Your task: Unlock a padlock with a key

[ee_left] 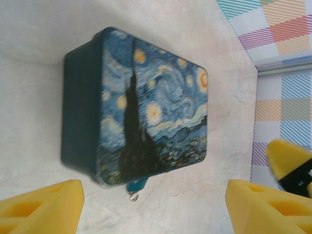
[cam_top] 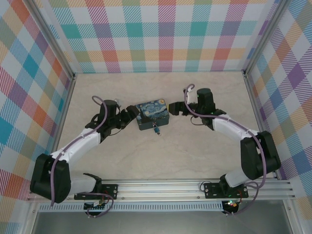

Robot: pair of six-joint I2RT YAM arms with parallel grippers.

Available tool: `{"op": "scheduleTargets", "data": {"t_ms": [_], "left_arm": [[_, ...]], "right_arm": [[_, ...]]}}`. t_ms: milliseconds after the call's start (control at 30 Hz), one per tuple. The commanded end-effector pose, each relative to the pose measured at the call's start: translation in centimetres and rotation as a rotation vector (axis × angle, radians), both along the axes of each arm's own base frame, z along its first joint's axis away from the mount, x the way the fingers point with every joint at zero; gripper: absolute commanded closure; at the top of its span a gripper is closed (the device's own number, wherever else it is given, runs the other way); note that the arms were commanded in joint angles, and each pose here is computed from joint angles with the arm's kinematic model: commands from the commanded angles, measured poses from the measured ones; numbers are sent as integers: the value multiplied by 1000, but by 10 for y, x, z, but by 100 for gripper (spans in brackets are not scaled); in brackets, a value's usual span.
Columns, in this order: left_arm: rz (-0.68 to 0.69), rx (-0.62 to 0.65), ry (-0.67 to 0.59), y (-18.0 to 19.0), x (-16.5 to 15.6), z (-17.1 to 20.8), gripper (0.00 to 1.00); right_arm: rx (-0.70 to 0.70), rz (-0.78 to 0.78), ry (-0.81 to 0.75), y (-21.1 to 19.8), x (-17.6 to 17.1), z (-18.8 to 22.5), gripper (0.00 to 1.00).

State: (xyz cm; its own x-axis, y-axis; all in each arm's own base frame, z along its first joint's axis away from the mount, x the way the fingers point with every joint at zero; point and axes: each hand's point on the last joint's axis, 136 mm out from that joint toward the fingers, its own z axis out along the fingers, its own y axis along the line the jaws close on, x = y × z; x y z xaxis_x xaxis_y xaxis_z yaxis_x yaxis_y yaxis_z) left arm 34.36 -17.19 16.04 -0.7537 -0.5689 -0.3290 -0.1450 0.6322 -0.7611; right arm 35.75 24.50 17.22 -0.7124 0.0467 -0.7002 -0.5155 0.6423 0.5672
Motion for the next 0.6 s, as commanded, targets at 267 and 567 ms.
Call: {"op": "scheduleTargets", "data": {"t_ms": [267,567], "left_arm": [[-127,46,-160,-20,76,31,21],[-198,67,-138,-37,115,10,21]], "right_arm": [[39,62,188,47,-55,-87,34],[22,66,124,62,-44,-110,39]]}}
